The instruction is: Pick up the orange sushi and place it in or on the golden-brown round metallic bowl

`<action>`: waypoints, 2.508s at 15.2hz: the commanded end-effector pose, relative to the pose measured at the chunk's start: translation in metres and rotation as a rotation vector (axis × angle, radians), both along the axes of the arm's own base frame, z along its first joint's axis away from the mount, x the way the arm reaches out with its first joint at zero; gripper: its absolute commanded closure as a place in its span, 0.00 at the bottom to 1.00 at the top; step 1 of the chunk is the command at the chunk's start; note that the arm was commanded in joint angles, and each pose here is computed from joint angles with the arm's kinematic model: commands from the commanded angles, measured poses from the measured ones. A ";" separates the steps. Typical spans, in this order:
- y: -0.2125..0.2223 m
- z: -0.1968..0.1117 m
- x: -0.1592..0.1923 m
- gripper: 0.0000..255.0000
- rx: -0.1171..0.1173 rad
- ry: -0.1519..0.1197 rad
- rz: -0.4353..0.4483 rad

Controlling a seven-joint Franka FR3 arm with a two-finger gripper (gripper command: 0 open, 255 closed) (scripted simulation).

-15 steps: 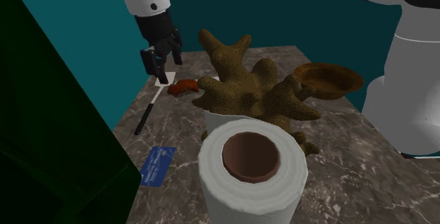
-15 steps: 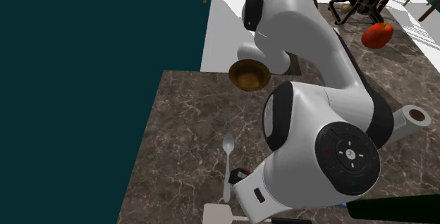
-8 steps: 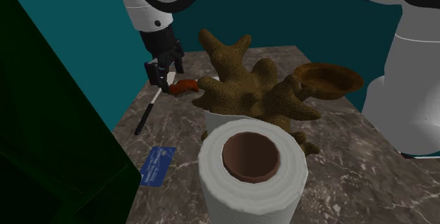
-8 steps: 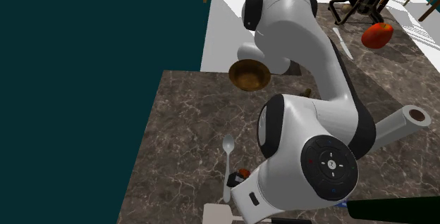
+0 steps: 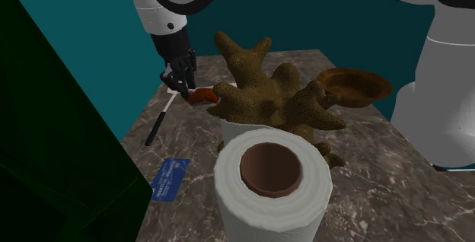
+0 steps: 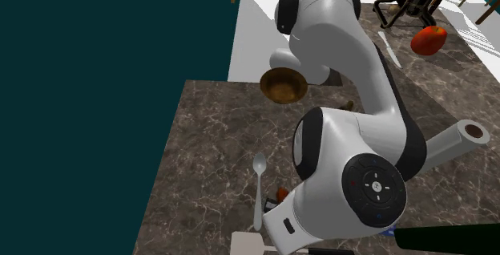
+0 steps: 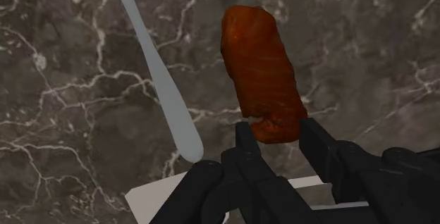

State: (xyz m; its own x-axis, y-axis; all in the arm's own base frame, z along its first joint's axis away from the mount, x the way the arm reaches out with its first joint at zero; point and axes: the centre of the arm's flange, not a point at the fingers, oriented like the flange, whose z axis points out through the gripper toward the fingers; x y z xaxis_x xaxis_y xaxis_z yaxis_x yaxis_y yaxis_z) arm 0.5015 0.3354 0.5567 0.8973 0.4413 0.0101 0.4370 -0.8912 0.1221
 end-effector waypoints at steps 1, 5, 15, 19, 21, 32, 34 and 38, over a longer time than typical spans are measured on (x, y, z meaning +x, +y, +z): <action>0.000 -0.001 0.000 1.00 -0.001 0.002 0.000; -0.002 -0.001 0.000 1.00 -0.001 0.002 0.000; 0.000 0.021 0.001 0.00 0.000 0.001 0.000; -0.055 0.007 -0.035 0.00 0.201 -0.018 0.102; -0.054 -0.004 -0.034 0.00 0.201 -0.018 0.102; -0.051 -0.033 -0.032 0.00 0.201 -0.018 0.102; -0.051 -0.033 -0.032 0.00 0.201 -0.018 0.102; -0.051 -0.033 -0.032 1.00 0.201 -0.018 0.102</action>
State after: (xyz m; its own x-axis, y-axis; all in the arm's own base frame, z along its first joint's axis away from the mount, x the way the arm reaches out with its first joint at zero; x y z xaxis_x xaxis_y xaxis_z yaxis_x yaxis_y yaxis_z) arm 0.4697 0.2834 0.5261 0.8471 0.5158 0.1280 0.5244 -0.8503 -0.0438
